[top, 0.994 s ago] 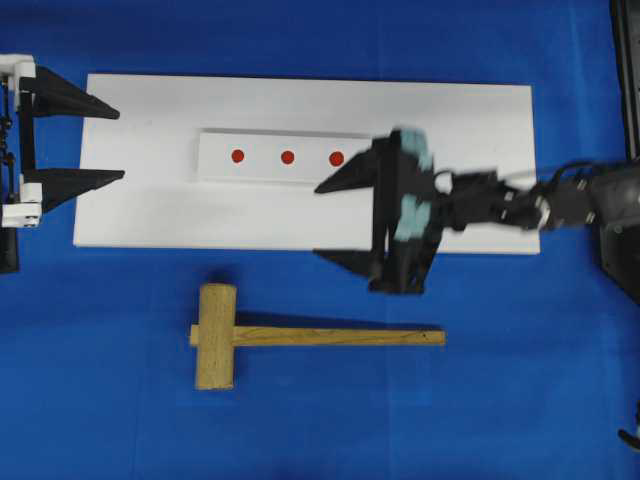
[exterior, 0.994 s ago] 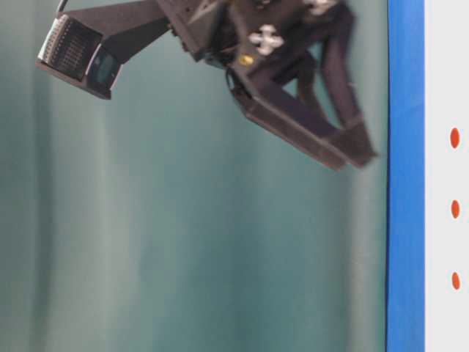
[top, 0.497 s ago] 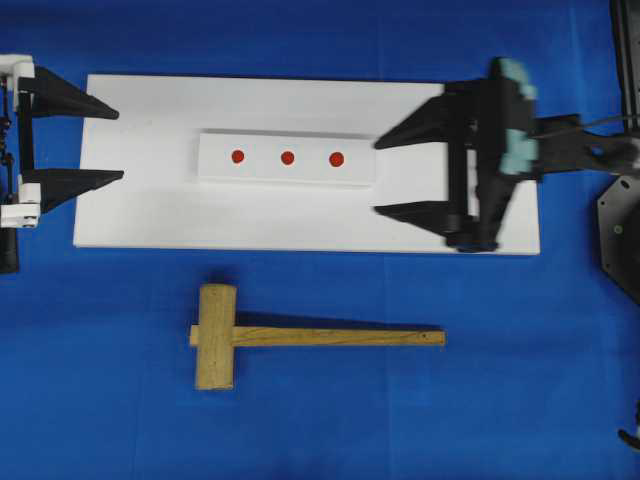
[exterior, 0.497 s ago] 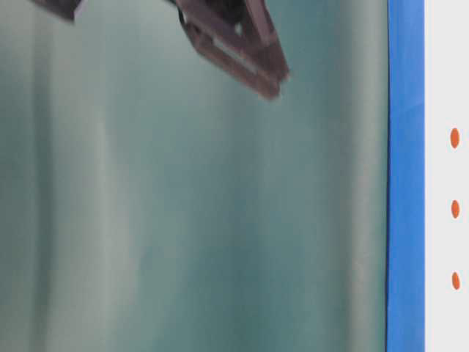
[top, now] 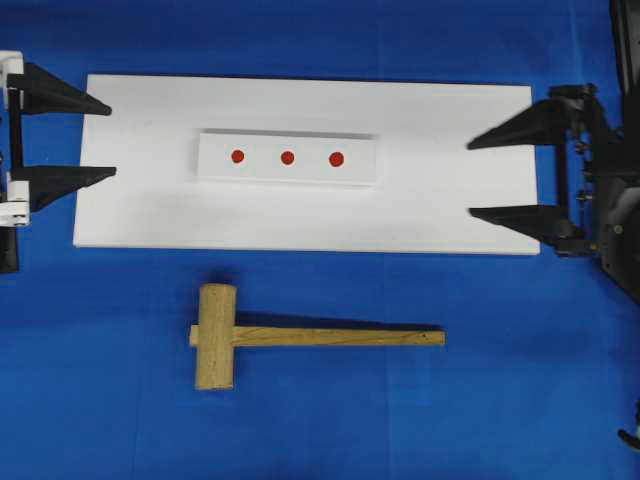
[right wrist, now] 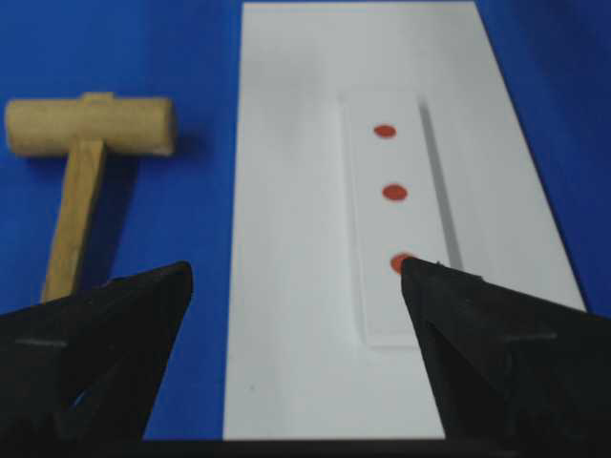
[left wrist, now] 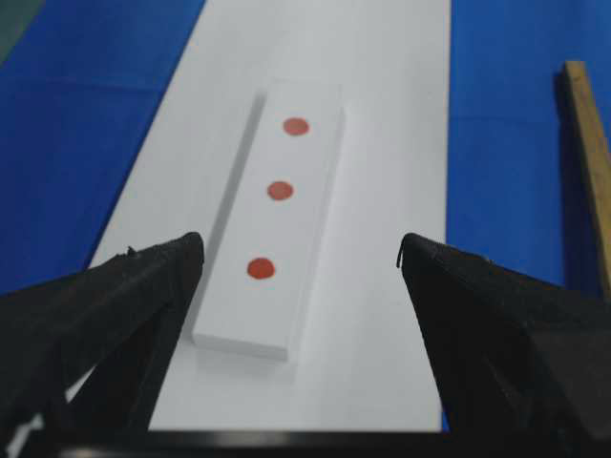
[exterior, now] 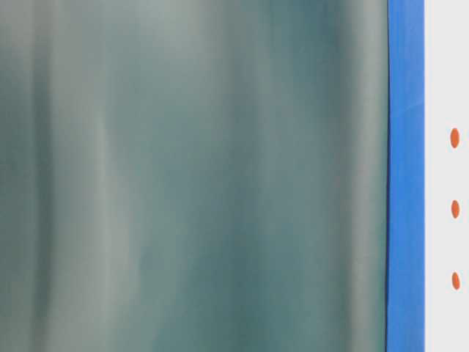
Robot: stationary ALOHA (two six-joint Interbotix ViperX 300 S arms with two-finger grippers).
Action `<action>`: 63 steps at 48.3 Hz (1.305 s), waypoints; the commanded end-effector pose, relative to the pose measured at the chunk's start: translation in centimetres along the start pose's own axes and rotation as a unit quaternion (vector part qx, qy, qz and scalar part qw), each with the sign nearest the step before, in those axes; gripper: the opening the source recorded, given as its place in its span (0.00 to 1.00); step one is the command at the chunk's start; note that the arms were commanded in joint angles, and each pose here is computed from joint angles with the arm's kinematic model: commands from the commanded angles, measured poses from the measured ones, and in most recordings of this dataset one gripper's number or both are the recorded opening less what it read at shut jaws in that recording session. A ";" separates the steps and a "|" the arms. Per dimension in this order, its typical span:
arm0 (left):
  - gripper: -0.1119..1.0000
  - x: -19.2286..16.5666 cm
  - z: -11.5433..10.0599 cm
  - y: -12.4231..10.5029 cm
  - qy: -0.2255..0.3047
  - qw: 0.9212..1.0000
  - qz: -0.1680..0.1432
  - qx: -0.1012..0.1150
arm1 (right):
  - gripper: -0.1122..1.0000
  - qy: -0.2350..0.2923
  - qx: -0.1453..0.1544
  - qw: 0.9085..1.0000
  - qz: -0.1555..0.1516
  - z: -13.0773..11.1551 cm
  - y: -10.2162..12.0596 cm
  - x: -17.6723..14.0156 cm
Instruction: Hit the mark with a hammer.
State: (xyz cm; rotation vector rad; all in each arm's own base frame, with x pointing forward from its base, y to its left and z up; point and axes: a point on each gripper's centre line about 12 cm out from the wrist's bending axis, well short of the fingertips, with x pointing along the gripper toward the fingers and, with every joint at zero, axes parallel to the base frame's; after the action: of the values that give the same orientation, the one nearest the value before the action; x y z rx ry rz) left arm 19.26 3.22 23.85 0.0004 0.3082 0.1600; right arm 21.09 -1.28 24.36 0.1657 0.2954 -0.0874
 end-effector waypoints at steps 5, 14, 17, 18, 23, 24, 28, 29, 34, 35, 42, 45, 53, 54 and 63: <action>0.83 -0.3 0.2 0.0 -0.009 1.000 -0.001 0.002 | 0.84 -0.005 -0.001 1.000 -0.003 -1.3 -0.3 -1.0; 0.83 -0.7 -0.2 -0.1 -0.012 1.000 -0.002 0.004 | 0.84 0.011 -0.001 1.000 -0.012 -3.3 -0.8 -1.4; 0.83 -0.9 -0.5 -0.2 -0.011 1.000 -0.005 0.005 | 0.84 0.014 -0.001 1.000 -0.015 -3.8 -0.9 -1.4; 0.83 -0.9 -0.6 -0.3 -0.011 1.000 -0.006 0.006 | 0.84 0.015 -0.001 1.000 -0.016 -3.9 -1.0 -1.5; 0.83 -1.2 -1.1 -0.6 -0.007 1.000 -0.016 0.010 | 0.83 0.020 0.000 1.000 -0.019 -4.5 -1.1 -1.6; 0.83 -1.3 -1.2 -0.7 -0.007 1.000 -0.018 0.010 | 0.83 0.021 0.000 1.000 -0.019 -4.6 -1.1 -1.6; 0.83 -1.4 -1.7 -1.1 -0.005 1.000 -0.028 0.013 | 0.82 0.024 0.001 1.000 -0.019 -5.0 -1.2 -1.7; 0.83 -1.4 -1.7 -1.1 -0.005 0.999 -0.029 0.014 | 0.82 0.024 0.001 1.000 -0.019 -5.0 -1.2 -1.7; 0.83 -1.6 -2.1 -1.5 -0.004 0.999 -0.039 0.017 | 0.82 0.024 0.002 1.000 -0.017 -5.1 -1.2 -1.8; 0.83 -1.6 -2.1 -1.5 -0.004 0.999 -0.040 0.017 | 0.82 0.024 0.002 1.000 -0.017 -5.2 -1.2 -1.8; 0.83 -1.7 -2.5 -1.7 -0.004 0.999 -0.045 0.019 | 0.82 0.023 0.001 1.000 -0.018 -5.2 -1.2 -1.9; 0.83 -1.7 -2.5 -1.7 -0.004 0.999 -0.045 0.019 | 0.82 0.024 0.002 1.000 -0.018 -5.2 -1.2 -1.9; 0.83 -1.7 -2.5 -1.7 -0.005 0.999 -0.045 0.019 | 0.82 0.023 0.002 1.000 -0.018 -5.2 -1.2 -1.9; 0.83 -1.8 -2.5 -1.7 -0.006 0.999 -0.045 0.019 | 0.82 0.024 0.002 1.000 -0.018 -5.2 -1.2 -1.9; 0.83 -1.8 -2.5 -1.7 -0.007 0.999 -0.045 0.019 | 0.82 0.024 0.002 1.000 -0.018 -5.2 -1.2 -1.9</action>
State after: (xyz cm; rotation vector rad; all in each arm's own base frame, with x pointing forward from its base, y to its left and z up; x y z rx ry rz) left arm 16.90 1.27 21.56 0.0233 0.3094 0.0686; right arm 17.48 -1.34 19.35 0.1671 0.3563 -0.1144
